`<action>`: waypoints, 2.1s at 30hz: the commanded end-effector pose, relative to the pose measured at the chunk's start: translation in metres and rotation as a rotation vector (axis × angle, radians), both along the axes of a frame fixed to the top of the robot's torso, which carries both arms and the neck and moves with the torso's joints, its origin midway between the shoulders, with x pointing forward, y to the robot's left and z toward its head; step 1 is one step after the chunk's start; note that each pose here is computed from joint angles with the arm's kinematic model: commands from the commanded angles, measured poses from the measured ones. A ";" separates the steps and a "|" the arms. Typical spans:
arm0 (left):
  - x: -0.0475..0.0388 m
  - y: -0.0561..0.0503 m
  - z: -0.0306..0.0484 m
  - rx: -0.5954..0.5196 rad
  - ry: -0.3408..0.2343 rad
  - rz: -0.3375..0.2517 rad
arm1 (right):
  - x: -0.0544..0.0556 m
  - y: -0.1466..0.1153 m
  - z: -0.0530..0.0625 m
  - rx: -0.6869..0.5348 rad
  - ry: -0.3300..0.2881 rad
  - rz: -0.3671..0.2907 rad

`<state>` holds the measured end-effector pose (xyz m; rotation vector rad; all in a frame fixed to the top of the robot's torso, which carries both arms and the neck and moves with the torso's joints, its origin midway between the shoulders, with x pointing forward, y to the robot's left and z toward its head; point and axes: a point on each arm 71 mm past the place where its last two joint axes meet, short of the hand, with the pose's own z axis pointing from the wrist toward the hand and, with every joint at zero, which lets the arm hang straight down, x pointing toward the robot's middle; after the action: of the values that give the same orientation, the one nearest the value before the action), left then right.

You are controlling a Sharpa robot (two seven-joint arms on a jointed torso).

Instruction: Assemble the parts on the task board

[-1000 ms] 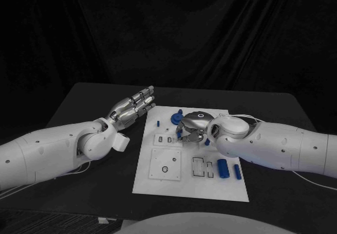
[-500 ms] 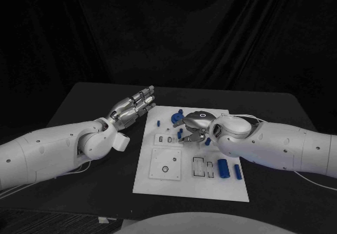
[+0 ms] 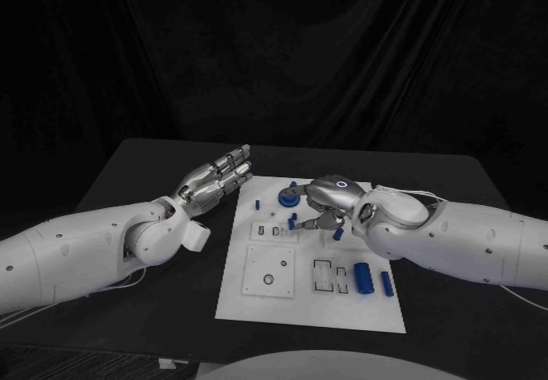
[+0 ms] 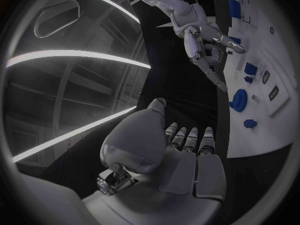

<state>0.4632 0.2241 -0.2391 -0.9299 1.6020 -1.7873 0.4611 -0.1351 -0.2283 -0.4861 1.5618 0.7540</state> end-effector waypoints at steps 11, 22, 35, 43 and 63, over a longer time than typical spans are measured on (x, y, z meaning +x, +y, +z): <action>-0.0033 0.006 0.0190 0.095 -0.175 0.082 | -0.002 -0.065 0.061 0.120 -0.185 -0.078; 0.0117 0.006 0.0431 0.387 -0.074 0.008 | 0.000 -0.101 0.053 0.028 -0.107 -0.169; 0.0346 -0.013 0.0546 0.935 0.074 -0.196 | 0.001 -0.111 0.044 -0.020 -0.053 -0.222; 0.0462 -0.022 0.0523 1.169 0.082 -0.196 | 0.003 -0.115 0.035 -0.040 -0.030 -0.242; 0.0618 -0.077 0.0430 1.378 0.087 -0.260 | -0.002 -0.113 0.031 -0.018 -0.037 -0.234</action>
<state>0.5256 0.1432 -0.1929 -0.1378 2.4017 -0.4716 0.4598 -0.2478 -0.1981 -0.3375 1.5691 0.5589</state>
